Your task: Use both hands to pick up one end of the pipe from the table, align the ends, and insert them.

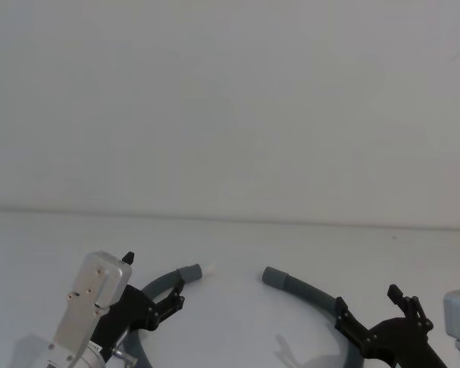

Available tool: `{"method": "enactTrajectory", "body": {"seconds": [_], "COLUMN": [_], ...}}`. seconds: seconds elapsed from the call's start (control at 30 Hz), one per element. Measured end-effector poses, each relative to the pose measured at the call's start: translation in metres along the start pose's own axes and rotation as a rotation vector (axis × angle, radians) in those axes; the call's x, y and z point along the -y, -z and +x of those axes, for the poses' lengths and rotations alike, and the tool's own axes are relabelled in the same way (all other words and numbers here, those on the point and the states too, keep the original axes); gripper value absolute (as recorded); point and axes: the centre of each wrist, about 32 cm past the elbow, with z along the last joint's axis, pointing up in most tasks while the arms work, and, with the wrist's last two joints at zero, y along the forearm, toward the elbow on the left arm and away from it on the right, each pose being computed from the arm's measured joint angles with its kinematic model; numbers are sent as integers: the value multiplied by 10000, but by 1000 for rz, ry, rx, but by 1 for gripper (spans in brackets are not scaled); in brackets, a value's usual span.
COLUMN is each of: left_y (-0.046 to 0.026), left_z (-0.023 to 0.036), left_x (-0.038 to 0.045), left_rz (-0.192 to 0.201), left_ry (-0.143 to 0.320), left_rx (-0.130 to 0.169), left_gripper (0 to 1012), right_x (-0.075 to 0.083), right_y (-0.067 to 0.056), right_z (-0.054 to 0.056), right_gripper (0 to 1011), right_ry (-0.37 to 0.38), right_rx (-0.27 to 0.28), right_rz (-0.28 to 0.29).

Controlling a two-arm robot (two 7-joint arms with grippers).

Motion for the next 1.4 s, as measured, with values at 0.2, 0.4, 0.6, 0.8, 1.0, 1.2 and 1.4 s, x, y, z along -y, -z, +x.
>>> {"method": "enactTrajectory", "body": {"seconds": [0.2,0.4,0.6,0.8,1.0,1.2,1.4], "left_y": [0,0,0,0,0,0,0], "left_z": [0,0,0,0,0,0,0], "left_x": [0,0,0,0,0,0,0], "left_rz": [0,0,0,0,0,0,0], "left_ry": [0,0,0,0,0,0,0], "left_rx": [0,0,0,0,0,0,0], "left_gripper": [1002,1001,1002,1002,1002,1002,1002], "right_x": [0,0,0,0,0,0,0], "right_y": [0,0,0,0,0,0,0], "right_z": [0,0,0,0,0,0,0], "right_gripper": [1003,1003,1003,1003,1003,1003,1003], "right_ry": [0,0,0,0,0,0,0], "right_rx": [0,0,0,0,0,0,0], "right_rz": [0,0,0,0,0,0,0]}}
